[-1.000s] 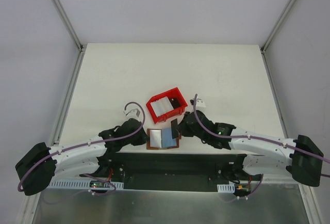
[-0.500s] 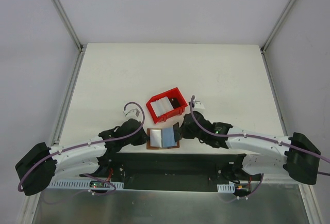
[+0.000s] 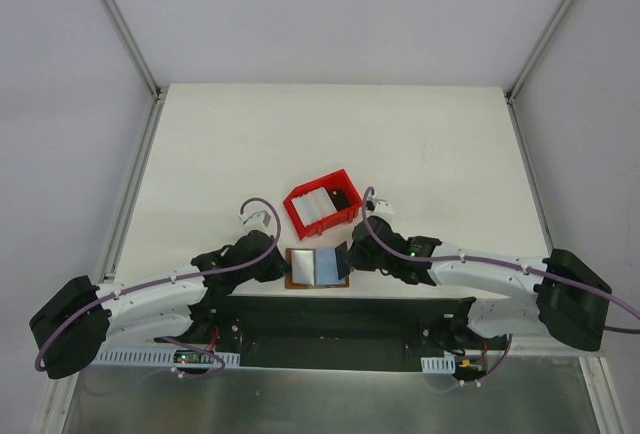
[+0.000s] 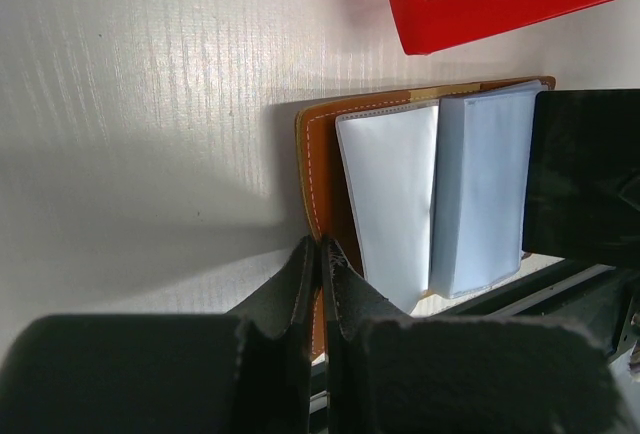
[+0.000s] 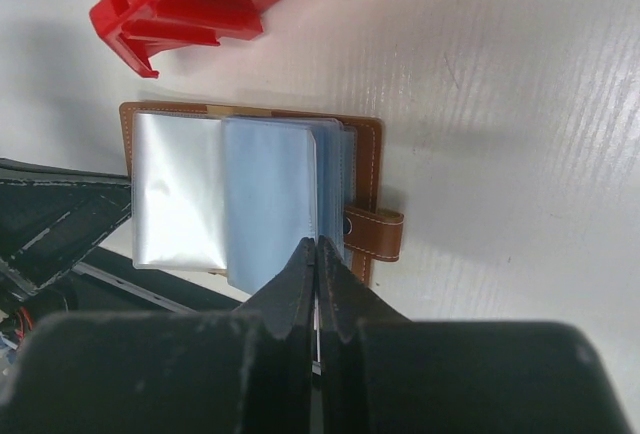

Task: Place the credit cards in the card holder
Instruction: Turn over the card slot in the card holder.

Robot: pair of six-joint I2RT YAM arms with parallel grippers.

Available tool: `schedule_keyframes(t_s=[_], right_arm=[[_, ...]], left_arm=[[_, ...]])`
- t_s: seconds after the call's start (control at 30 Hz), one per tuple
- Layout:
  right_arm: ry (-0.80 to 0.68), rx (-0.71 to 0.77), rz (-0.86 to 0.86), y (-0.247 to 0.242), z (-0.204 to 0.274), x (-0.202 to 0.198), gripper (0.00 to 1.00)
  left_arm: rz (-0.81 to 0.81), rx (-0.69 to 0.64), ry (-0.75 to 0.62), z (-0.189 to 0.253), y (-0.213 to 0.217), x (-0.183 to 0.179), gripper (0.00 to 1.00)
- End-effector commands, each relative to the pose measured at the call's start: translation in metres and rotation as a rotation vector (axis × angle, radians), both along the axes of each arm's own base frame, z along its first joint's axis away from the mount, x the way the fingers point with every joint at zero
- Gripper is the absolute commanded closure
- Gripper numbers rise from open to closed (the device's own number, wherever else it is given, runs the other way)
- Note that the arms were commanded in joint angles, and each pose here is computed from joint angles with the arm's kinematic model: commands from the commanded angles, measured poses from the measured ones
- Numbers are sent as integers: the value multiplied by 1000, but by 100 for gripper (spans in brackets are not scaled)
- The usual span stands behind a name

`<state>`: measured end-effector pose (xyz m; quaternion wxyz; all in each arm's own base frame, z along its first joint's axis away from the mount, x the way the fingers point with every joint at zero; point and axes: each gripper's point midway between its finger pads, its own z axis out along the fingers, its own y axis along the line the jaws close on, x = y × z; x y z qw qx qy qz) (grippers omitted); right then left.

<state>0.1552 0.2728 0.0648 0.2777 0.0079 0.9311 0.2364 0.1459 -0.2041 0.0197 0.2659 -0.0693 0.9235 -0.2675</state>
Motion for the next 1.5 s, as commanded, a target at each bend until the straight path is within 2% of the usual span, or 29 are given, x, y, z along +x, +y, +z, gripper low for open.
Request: schedule_keyframes(t_s=[0.0,0.33,0.6,0.83,1.17,1.27,1.47], right_arm=[[37,19,-34,2,-9,0,100],[80,127,-35,19,-20,1,100],[8,288,76,60,19,7,100],[0,347,164,81,39,2,100],[-136,406,121,57,73,9,100],[-109,308,68,37,54,11,100],[-58,303,54,36,28,6,100]], left_arm=[[11,29,6,-9,6,-2,100],[1,23,24,-16,2,-4,100],[-2,21,45,-24,0,-6,100],[-4,12,60,-26,-1,-8,100],[16,13,107,-39,6,-17,100],[18,15,122,-43,6,-20,100],[20,4,130,-48,6,-21,100]])
